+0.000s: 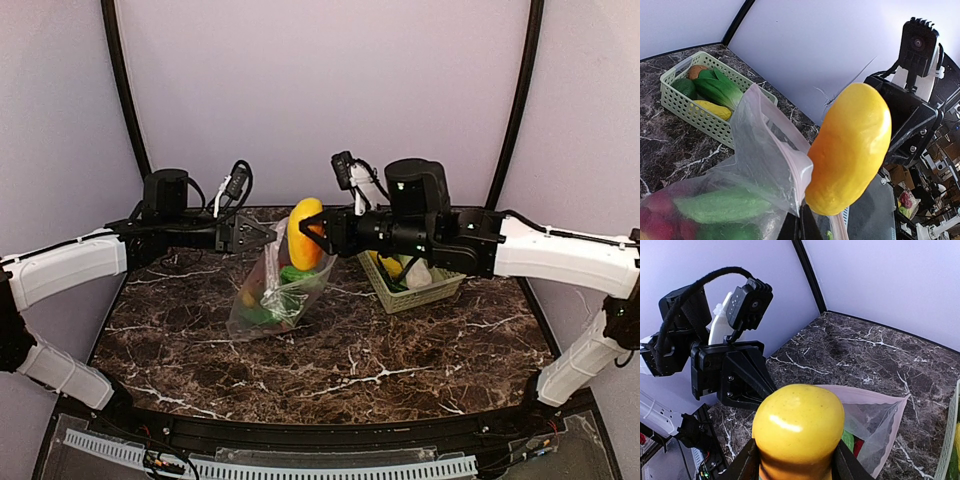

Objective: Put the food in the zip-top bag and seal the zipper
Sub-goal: Place the fake fruit in the zipper food storage bag, then pick up the fake fruit from the bin.

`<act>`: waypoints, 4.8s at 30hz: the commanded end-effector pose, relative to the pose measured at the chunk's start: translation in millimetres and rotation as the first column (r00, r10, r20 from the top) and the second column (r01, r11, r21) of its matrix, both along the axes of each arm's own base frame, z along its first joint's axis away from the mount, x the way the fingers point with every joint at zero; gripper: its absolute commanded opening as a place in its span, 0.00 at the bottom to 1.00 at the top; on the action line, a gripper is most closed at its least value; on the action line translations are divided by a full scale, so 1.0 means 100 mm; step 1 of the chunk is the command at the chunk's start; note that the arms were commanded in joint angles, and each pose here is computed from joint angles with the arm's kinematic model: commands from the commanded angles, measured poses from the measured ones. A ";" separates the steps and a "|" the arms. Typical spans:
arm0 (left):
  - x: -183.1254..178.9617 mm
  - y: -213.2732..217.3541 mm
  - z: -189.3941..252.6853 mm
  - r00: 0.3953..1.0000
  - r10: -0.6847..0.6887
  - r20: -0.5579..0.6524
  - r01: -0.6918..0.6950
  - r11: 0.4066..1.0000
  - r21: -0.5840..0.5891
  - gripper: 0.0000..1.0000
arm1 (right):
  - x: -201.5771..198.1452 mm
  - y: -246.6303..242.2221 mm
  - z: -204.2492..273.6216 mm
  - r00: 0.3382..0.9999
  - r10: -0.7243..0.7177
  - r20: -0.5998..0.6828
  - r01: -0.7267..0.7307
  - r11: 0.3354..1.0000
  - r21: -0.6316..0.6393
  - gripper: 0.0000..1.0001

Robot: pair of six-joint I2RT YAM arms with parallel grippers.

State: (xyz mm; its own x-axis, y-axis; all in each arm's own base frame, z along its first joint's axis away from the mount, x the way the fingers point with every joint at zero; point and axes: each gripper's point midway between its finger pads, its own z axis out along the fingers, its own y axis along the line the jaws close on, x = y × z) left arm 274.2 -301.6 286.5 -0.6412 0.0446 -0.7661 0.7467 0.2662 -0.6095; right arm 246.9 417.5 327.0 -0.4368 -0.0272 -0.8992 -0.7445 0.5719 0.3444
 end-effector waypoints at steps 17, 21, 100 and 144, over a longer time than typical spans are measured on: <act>0.00 -0.02 0.05 0.999 -0.004 0.033 0.004 1.000 0.000 0.01 | 0.20 0.31 -0.80 0.979 -0.137 -0.151 0.116 0.983 -0.139 0.48; 0.00 -0.01 0.05 0.999 -0.003 0.035 0.002 1.000 0.002 0.01 | 0.25 0.31 -0.85 0.976 -0.162 -0.147 0.137 0.977 -0.164 0.52; 0.05 0.07 0.06 0.996 0.049 0.080 -0.054 0.997 0.055 0.01 | 2.08 -1.64 -2.23 0.949 -0.193 -0.249 -0.040 0.710 -0.703 0.47; 0.05 0.06 0.07 0.996 0.045 0.074 -0.049 0.998 0.049 0.01 | 2.16 -1.63 -1.73 0.951 -0.258 -0.172 0.091 0.763 -0.640 0.28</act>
State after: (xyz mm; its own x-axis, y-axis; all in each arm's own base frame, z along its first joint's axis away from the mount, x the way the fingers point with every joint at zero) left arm 281.9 -294.5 277.2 -0.6160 0.0666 -0.7849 0.7493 0.3568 -0.5578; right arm 459.5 259.4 111.3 -0.7164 -0.4939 -0.4928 -0.5888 0.8069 0.0472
